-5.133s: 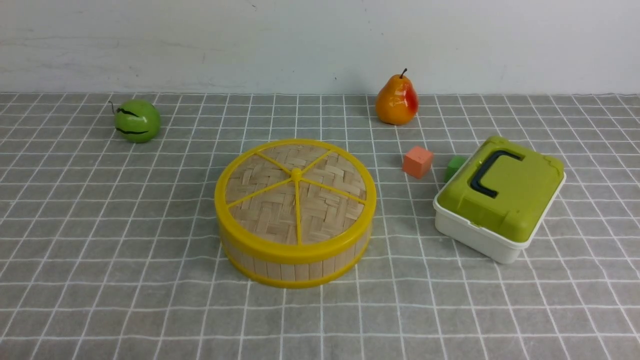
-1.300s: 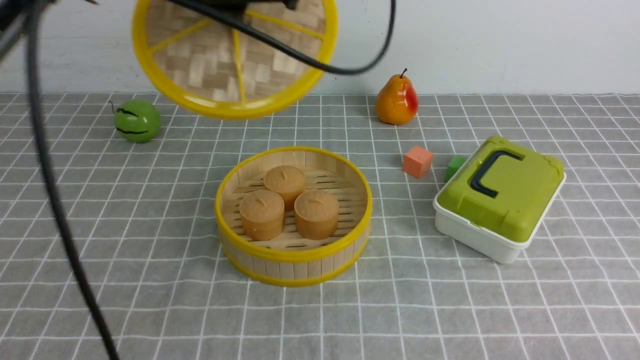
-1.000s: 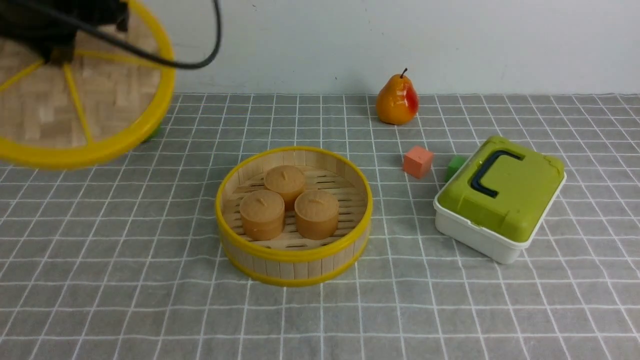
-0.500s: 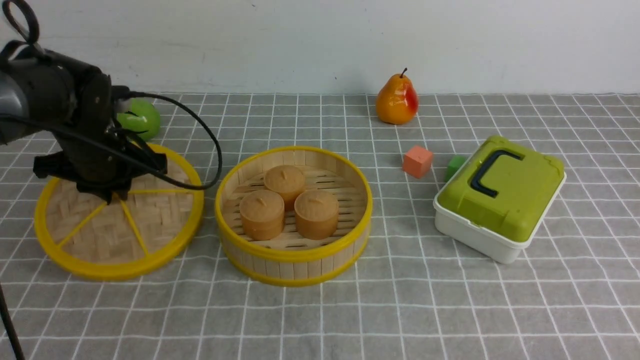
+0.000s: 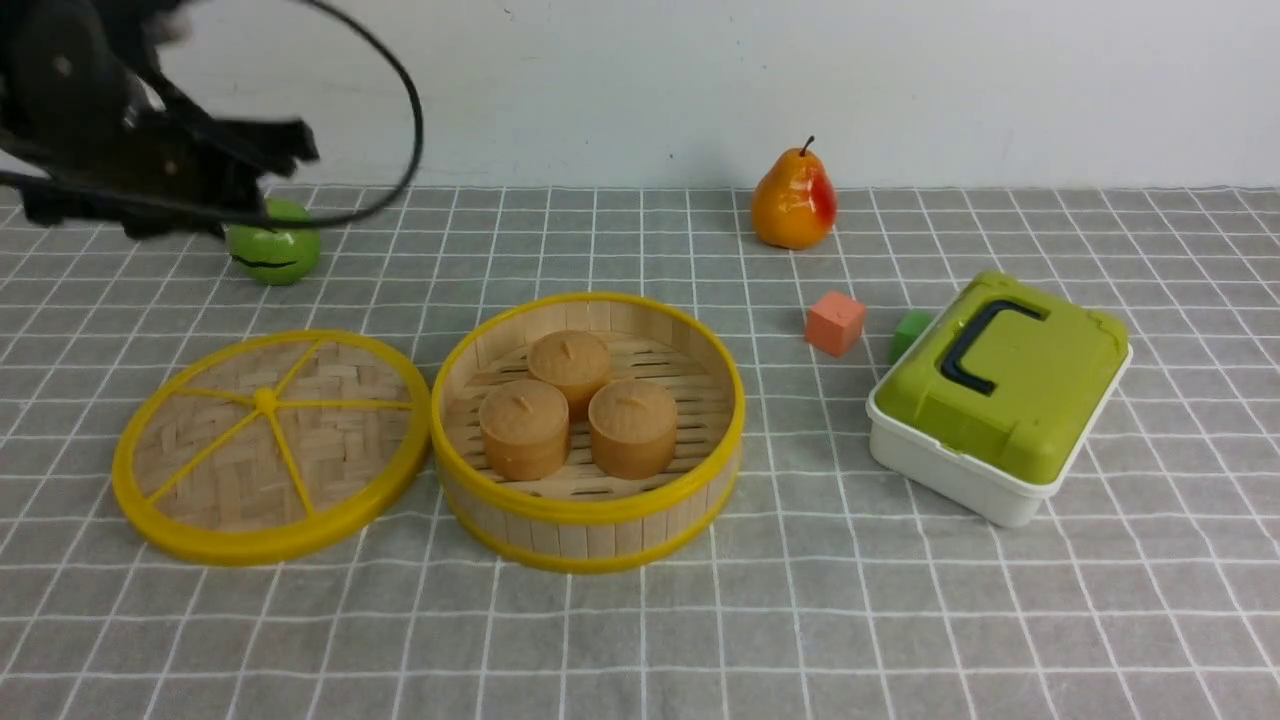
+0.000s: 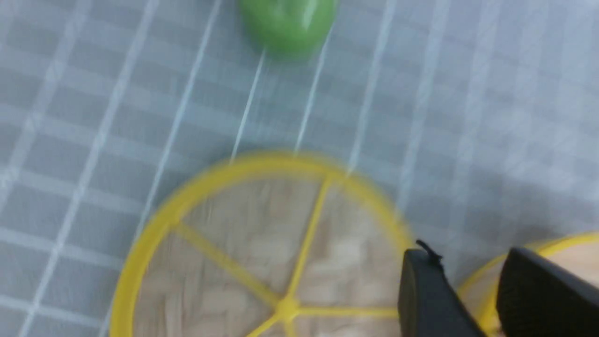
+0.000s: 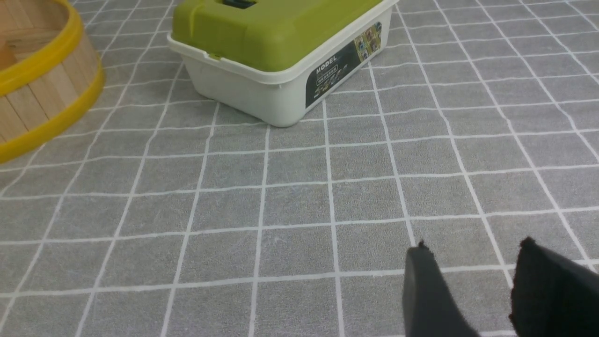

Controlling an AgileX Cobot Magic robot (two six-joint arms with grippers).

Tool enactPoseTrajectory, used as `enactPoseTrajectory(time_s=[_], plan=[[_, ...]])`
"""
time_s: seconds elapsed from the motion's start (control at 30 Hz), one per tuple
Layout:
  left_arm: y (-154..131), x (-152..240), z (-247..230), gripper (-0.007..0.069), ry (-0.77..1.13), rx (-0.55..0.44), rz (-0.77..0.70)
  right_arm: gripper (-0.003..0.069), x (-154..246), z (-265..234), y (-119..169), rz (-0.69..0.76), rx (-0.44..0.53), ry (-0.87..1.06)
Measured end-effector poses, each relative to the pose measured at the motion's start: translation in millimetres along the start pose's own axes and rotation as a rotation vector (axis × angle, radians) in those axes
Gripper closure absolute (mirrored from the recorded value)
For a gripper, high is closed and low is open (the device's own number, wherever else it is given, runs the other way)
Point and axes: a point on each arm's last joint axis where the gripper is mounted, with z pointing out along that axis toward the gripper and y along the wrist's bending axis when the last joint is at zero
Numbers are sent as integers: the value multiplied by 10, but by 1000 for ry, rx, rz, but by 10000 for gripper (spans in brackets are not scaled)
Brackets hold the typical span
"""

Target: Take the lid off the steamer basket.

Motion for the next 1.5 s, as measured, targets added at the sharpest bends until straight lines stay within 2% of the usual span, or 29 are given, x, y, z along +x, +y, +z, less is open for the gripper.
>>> enactPoseTrajectory(time_s=[0.1,0.13,0.17,0.2,0.23,0.3,0.33,0.47,0.53,0.6,0.63,0.7,0.73,0.77,0.83,1.07,1.3,1.5], plan=[[-19,-193,-722,531,-151,58,19,417,0,0,0,0,0,0],[-17,-199,-771,538,-161,62,21,417,0,0,0,0,0,0],[18,-205,-1249,602,-260,96,40,417,0,0,0,0,0,0],[17,-207,-1249,602,-262,97,43,417,0,0,0,0,0,0],[48,-167,-1460,631,-308,113,50,417,0,0,0,0,0,0],[160,42,-1911,638,-421,157,56,417,0,0,0,0,0,0],[183,92,-1962,638,-430,161,56,417,0,0,0,0,0,0],[456,754,-2273,638,-520,201,65,417,0,0,0,0,0,0],[535,959,-2274,638,-525,204,68,417,0,0,0,0,0,0],[706,1409,-2181,638,-499,191,81,417,0,0,0,0,0,0],[718,1443,-2172,638,-495,190,81,417,0,0,0,0,0,0],[876,1880,-2000,638,-436,171,86,417,0,0,0,0,0,0],[878,1883,-2015,638,-443,174,84,417,0,0,0,0,0,0],[959,2111,-1913,638,-406,163,84,417,0,0,0,0,0,0],[1025,2307,-1808,638,-368,156,77,417,0,0,0,0,0,0],[1135,2680,-1539,638,-247,138,47,417,0,0,0,0,0,0],[1200,2878,-1410,638,-177,116,46,417,0,0,0,0,0,0],[1260,3067,-1406,638,-346,194,32,417,0,0,0,0,0,0]])
